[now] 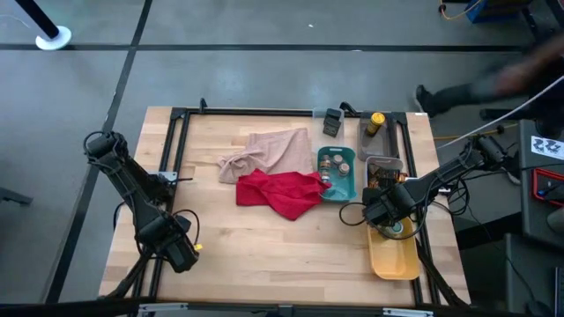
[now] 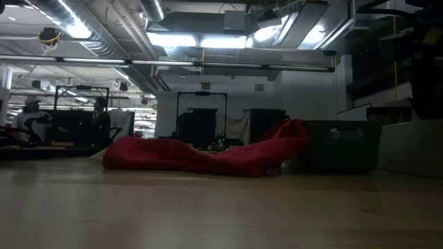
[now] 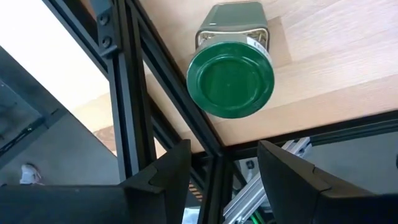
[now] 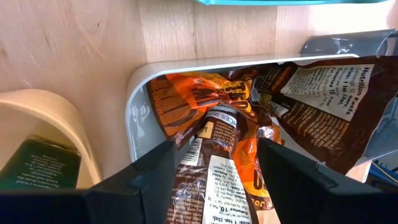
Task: Sort spices by type
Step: Put the dark green seasoning bottle into the light yellow bin
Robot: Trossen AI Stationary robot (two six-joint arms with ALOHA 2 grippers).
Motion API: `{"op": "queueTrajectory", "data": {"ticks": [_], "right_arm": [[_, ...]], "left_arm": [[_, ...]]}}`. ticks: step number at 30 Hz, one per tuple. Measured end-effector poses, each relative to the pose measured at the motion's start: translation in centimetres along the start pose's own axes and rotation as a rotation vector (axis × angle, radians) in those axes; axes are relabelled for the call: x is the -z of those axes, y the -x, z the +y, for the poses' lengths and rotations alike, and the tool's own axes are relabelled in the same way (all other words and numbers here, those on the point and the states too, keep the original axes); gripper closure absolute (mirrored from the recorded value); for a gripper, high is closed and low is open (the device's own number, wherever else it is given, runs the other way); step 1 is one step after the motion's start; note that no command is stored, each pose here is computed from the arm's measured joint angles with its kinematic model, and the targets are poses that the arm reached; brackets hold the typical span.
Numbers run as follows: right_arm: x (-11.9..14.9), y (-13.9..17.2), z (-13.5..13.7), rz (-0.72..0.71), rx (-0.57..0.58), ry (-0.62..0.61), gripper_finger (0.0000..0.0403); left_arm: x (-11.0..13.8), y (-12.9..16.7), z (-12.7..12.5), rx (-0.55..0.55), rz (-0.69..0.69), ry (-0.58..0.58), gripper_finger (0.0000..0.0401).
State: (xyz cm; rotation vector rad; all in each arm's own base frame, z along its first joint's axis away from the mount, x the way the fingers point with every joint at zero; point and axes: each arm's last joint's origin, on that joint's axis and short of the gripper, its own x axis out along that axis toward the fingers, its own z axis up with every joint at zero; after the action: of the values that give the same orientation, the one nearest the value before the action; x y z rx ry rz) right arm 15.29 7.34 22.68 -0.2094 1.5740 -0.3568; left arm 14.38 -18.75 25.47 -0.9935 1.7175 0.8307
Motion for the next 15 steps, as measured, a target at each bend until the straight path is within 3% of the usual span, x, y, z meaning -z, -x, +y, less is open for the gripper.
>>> {"op": "queueTrajectory", "data": {"ticks": [15], "right_arm": [[-1.3, 0.1, 0.9, -0.126, -0.09, -0.047, 0.0178]], "left_arm": [[0.0, 0.0, 0.0, 0.002, -0.003, -0.095, 0.0232]]}}
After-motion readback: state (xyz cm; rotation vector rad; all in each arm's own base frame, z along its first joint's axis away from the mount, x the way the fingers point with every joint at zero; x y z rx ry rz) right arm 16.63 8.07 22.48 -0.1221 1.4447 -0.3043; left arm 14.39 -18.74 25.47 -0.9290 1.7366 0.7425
